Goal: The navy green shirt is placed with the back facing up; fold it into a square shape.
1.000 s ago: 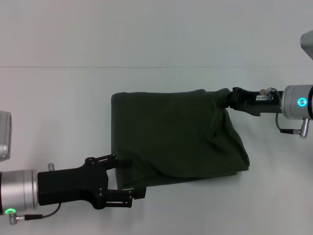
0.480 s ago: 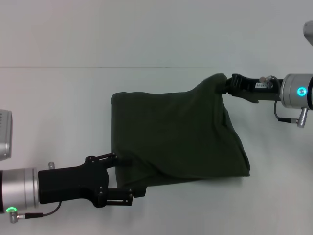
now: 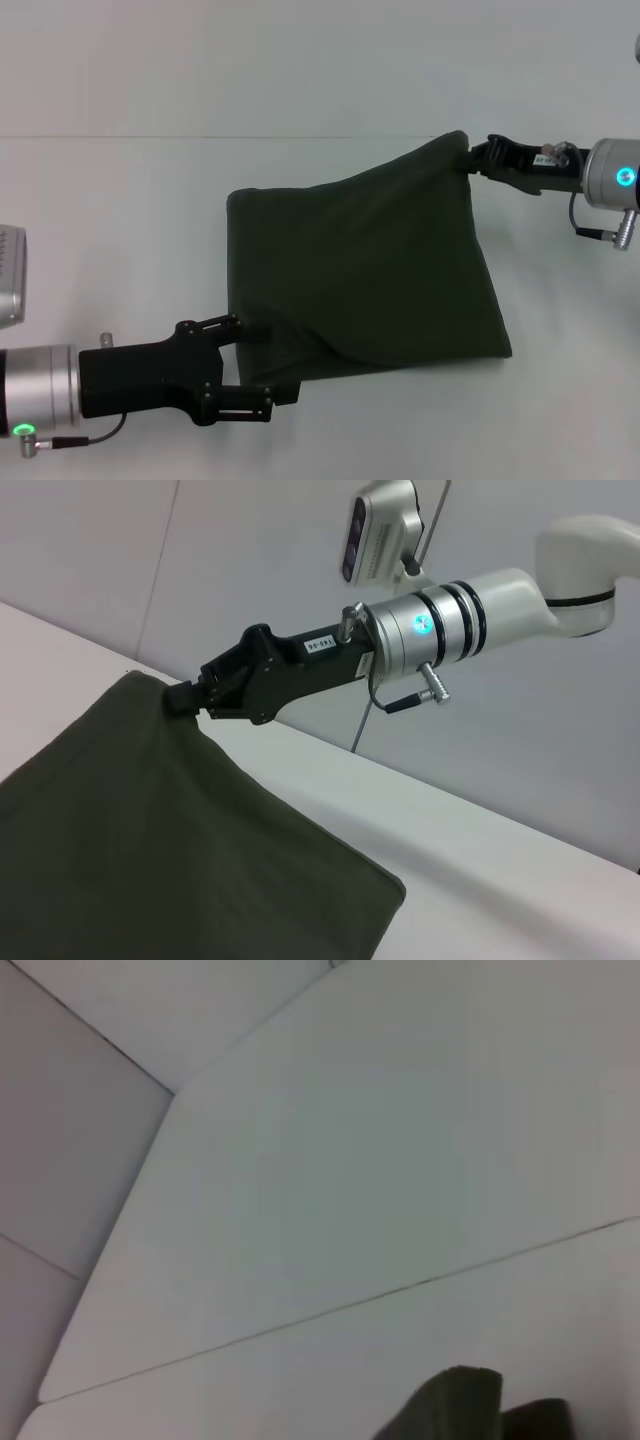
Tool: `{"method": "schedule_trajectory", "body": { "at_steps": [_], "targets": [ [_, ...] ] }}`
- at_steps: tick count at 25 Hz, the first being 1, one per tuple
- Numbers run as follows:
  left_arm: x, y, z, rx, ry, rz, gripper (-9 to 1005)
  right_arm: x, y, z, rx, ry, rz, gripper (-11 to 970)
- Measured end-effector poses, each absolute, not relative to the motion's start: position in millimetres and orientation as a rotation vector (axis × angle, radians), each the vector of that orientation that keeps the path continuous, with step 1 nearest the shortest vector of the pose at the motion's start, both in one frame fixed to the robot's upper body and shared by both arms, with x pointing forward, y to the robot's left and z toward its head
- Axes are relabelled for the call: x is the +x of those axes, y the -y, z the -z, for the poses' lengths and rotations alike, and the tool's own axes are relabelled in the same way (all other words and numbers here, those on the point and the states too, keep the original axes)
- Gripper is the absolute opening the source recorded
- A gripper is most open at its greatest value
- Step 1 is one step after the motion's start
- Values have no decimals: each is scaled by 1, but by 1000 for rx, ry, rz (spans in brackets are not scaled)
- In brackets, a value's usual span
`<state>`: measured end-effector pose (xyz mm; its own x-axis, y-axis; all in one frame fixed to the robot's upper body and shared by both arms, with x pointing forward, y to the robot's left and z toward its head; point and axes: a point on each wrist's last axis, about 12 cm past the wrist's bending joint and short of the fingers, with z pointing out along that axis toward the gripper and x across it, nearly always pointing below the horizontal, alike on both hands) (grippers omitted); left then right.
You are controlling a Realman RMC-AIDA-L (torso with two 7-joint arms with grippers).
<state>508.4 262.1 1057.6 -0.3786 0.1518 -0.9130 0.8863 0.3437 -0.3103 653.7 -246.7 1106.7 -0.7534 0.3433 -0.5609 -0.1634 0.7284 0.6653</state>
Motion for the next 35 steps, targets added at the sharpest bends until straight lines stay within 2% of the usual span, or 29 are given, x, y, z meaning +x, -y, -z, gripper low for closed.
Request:
{"method": "schedule_trajectory", "body": {
  "at_steps": [12,23,26,31,35],
  "targets": [
    [508,-260,-1057,921,-1767,1107,919,645,258,-1085,266,-2238,-871,27],
    [507,-261,-1056,884,-1779,1122,920,638,261,-1081,225,-2170,-879,122],
    [512,-265,-1057,802,-1845,1136,920,631,267,-1083,149,-2139,-913,335],
    [515,-276,-1058,743,-1885,1107,920,609,278,-1093,-163,-2050,-991,585],
    [515,-285,-1060,720,-1869,1082,920,578,287,-1098,-455,-1909,-1017,727]
  ]
}}
